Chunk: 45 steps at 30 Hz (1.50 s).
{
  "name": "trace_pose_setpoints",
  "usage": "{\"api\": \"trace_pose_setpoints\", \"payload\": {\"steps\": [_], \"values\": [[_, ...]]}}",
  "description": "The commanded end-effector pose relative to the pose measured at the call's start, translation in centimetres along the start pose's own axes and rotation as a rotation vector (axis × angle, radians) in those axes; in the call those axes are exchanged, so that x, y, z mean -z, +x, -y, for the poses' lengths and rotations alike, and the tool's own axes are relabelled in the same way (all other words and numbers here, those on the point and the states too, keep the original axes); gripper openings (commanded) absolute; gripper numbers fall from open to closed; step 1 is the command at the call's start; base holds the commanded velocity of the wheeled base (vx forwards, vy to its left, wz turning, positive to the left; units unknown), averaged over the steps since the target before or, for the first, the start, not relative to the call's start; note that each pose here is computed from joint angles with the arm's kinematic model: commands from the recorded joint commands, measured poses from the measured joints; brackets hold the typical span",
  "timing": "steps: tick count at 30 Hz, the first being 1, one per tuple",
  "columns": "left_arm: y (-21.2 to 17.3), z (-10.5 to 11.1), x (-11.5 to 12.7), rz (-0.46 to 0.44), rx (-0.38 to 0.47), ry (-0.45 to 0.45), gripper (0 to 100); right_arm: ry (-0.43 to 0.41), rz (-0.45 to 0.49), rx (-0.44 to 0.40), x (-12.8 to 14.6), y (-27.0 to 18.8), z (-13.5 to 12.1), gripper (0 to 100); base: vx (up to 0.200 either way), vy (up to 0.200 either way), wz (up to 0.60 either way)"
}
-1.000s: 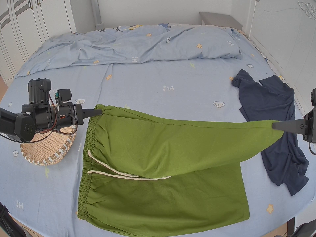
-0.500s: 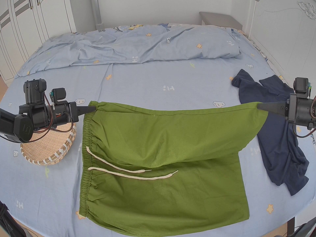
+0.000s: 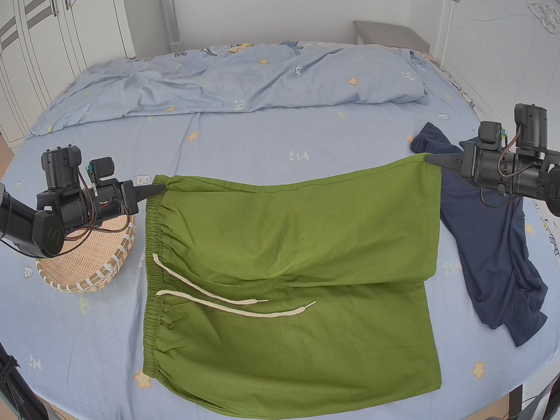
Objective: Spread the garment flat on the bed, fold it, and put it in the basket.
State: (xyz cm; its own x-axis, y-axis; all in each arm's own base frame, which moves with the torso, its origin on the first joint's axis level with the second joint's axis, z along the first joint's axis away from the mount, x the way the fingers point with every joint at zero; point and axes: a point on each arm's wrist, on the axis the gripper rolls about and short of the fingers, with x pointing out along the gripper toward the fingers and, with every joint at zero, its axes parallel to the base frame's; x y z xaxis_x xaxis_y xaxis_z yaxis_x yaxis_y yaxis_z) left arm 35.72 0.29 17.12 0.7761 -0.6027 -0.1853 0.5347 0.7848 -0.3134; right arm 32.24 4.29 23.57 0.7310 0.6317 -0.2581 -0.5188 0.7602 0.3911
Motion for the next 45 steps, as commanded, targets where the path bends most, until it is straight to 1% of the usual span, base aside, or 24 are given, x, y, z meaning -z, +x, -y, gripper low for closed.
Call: {"api": "trace_pose_setpoints", "payload": {"steps": [1,7,10,14,20,25,28,34,38,43,45], "values": [[0.8,-1.0,0.6,0.01,-0.002,-0.018,0,0.007,-0.006,0.012,-0.3,2.8,2.4,0,0.0,0.0,0.0],[1.3,-1.5,0.8,0.054,0.003,-0.02,0,-0.045,0.009,0.015,-0.9,3.8,3.1,0,0.0,0.0,0.0],[1.6,-1.8,1.1,0.062,0.004,-0.015,0,-0.073,0.016,0.024,-0.8,5.0,4.0,0,0.0,0.0,0.0],[1.9,-2.1,1.5,0.06,0.002,-0.017,0,-0.078,0.024,0.03,-0.9,6.0,4.9,0,0.0,0.0,0.0],[2.5,-2.7,1.6,0.076,-0.009,-0.007,0,-0.085,0.05,0.062,-1.6,6.8,6.6,0,0.0,0.0,0.0],[3.4,-3.4,1.5,0.098,-0.008,0.008,0,-0.086,0.051,0.071,-1.8,7.6,7.6,0,0.0,0.0,0.0],[3.6,-3.6,1.5,0.106,-0.006,0.012,0,-0.088,0.037,0.075,-1.4,8.4,8.4,0,0.0,0.0,0.0],[3.5,-3.9,1.1,0.125,-0.01,0.0,0,-0.098,0.047,0.1,-1.4,9.5,8.9,0,0.0,0.0,0.0],[4.1,-4.5,1.4,0.121,-0.012,-0.007,0,-0.103,0.05,0.101,-1.3,10.2,9.0,0,0.0,0.0,0.0],[5.2,-5.3,1.6,0.134,-0.053,-0.006,0,-0.099,0.042,0.12,-0.8,11.3,9.7,0,0.0,0.0,0.0],[5.5,-5.4,1.8,0.131,-0.057,-0.01,0,-0.095,0.037,0.121,-0.6,11.6,9.9,0,0.0,0.0,0.0]]}}
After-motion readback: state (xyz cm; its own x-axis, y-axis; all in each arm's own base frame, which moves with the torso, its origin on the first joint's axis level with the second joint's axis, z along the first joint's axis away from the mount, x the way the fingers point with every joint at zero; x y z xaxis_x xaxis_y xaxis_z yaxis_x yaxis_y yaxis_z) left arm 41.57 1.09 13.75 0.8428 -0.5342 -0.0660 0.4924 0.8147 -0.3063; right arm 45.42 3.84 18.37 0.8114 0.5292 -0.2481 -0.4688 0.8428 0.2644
